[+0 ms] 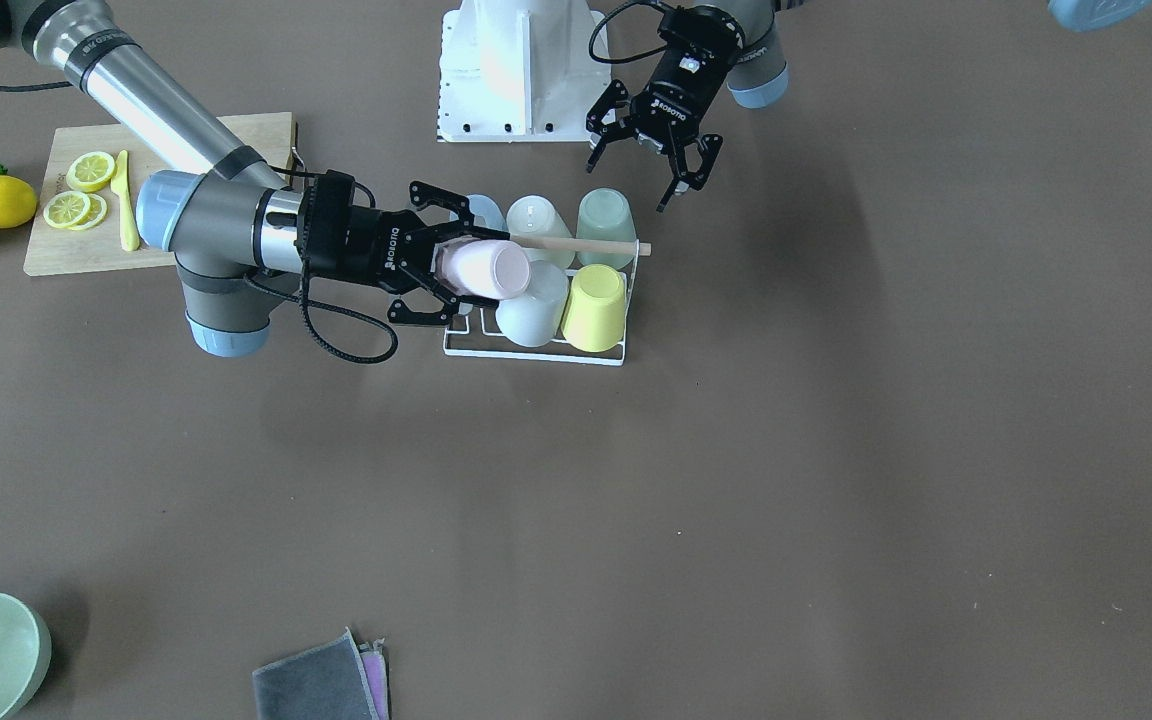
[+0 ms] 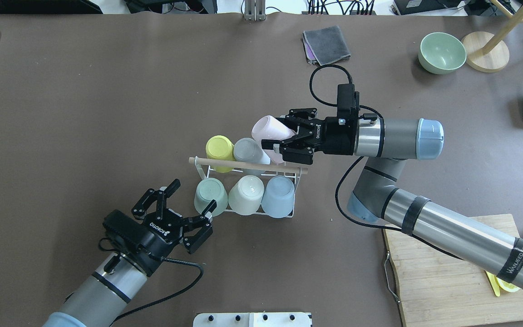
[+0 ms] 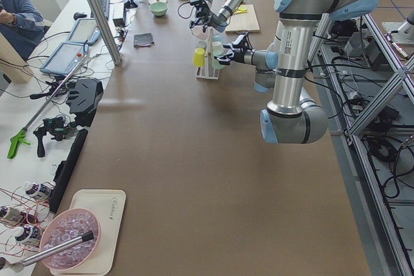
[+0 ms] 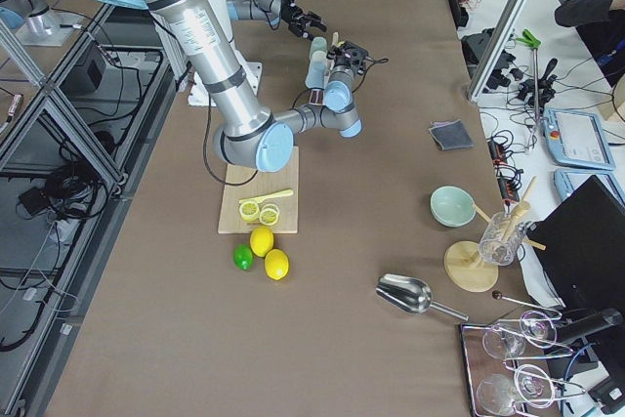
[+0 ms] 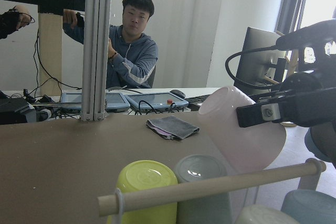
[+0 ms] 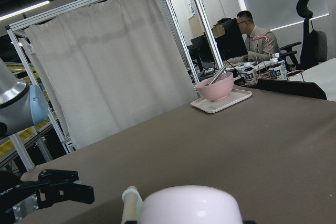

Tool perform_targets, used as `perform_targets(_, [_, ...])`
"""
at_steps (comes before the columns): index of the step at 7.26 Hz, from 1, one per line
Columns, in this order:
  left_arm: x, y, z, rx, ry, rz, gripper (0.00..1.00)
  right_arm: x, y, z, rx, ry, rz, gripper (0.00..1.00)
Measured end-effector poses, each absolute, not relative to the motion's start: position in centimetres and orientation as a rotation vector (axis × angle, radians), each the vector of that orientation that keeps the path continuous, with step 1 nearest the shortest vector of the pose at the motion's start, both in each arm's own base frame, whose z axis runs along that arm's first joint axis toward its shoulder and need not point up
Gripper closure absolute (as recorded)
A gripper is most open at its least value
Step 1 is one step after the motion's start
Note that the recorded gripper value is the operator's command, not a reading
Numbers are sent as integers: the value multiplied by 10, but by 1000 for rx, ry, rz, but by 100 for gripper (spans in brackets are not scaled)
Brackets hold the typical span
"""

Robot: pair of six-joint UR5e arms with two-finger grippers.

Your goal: Place cup on cup holder

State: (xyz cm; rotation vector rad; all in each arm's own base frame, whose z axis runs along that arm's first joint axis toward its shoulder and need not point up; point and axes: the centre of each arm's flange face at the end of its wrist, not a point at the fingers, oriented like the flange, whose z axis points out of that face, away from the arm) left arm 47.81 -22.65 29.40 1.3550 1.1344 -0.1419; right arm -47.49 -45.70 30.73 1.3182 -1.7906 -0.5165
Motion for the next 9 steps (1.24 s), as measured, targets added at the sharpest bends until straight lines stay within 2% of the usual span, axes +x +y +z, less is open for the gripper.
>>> perform_targets(3, [415, -223, 301, 1304, 1195, 40, 2, -473, -453, 314, 1322, -1799, -519, 100])
perform_targets(7, [358, -342, 333, 1068, 1062, 306, 2, -476, -454, 320, 1316, -1794, -521, 100])
perform_targets(9, [283, -405, 374, 801, 1009, 304, 2, -476, -454, 321, 1317, -1796, -522, 100])
